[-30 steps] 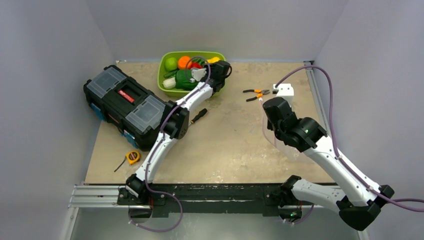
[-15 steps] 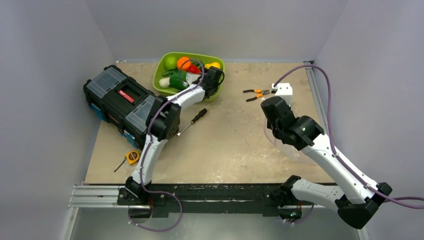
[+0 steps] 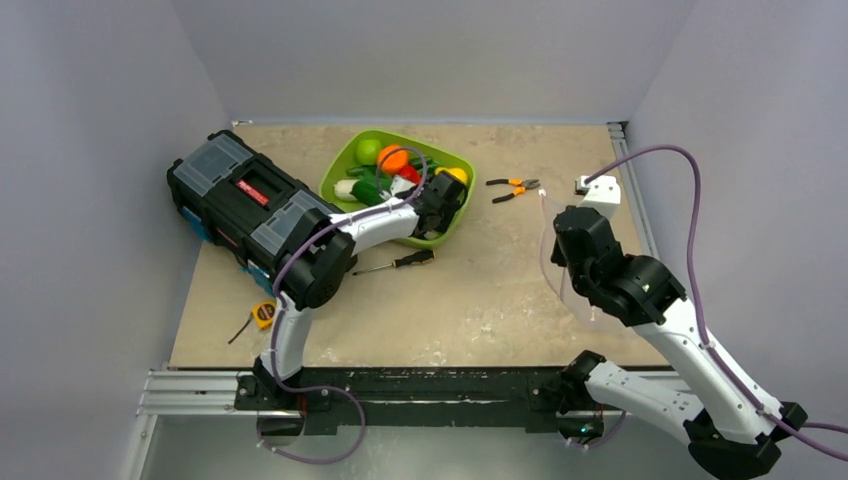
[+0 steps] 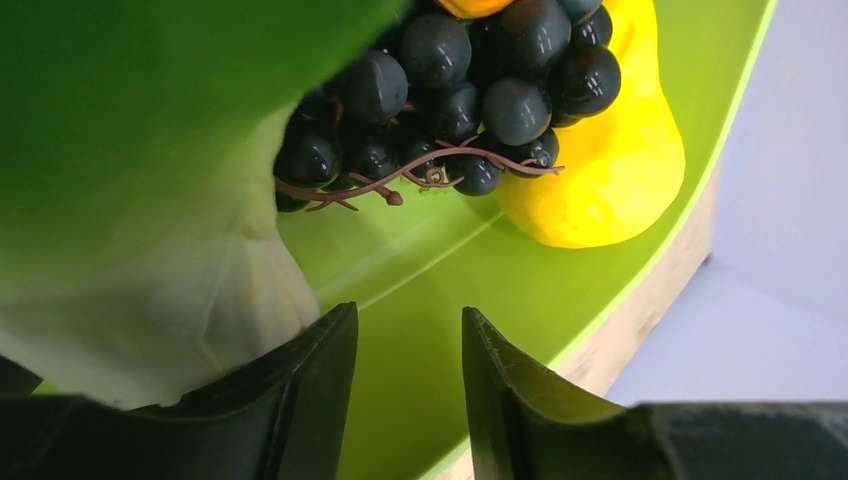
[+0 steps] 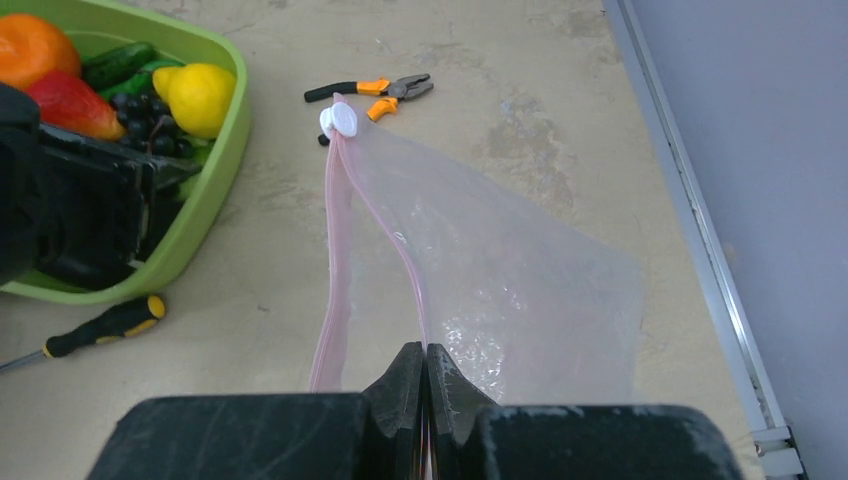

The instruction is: Place the food in the zip-top bag and seal the zipper

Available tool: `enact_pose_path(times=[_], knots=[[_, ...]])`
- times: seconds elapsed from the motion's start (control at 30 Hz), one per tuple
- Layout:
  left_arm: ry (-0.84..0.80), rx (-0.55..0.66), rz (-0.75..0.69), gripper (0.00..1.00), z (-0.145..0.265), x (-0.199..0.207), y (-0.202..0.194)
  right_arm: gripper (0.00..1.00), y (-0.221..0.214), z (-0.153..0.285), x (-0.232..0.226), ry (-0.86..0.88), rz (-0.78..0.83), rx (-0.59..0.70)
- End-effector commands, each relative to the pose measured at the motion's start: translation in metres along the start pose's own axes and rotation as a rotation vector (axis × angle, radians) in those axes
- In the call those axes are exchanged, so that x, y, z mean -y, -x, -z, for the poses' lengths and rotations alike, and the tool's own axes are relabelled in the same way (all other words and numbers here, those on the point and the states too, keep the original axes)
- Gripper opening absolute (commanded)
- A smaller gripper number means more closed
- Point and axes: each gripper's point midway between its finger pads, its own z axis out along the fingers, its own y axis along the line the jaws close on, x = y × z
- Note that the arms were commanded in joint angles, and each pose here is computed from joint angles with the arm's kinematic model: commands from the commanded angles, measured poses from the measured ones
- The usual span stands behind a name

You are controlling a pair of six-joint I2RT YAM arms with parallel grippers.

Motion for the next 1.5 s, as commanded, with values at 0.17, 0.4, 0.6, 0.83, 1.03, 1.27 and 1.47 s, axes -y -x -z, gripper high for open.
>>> enact_pose_path(times=[0.17, 0.4, 0.6, 0.83, 1.03, 1.27, 1.47], knots=[[-0.094, -0.02, -0.3, 0.6, 0.05, 0.028, -0.005, 0.01, 0.002, 0.009, 0.008, 0.01, -0.088, 0.037], [-0.082, -0.012, -0.318, 0.8, 0.049, 0.051, 0.0, 0.01, 0.005, 0.01, 0.005, 0.025, -0.096, 0.031], [-0.08, -0.114, -0.145, 0.8, 0.035, 0.064, -0.023, 0.01, 0.003, 0.011, 0.004, 0.032, -0.098, 0.025], [0.021, -0.113, 0.053, 0.77, 0.027, 0.061, -0.029, 0.01, 0.004, 0.01, 0.002, 0.029, -0.103, 0.023], [0.071, -0.067, 0.211, 0.77, -0.001, 0.051, -0.03, 0.01, 0.004, 0.007, -0.001, 0.029, -0.099, 0.016], [0.044, 0.035, 0.228, 0.81, -0.022, 0.06, -0.014, 0.02, 0.001, 0.004, -0.001, 0.017, -0.074, 0.005], [0.059, 0.062, 0.19, 0.65, -0.03, 0.049, -0.007, 0.02, 0.004, 0.001, -0.003, 0.013, -0.049, 0.009]])
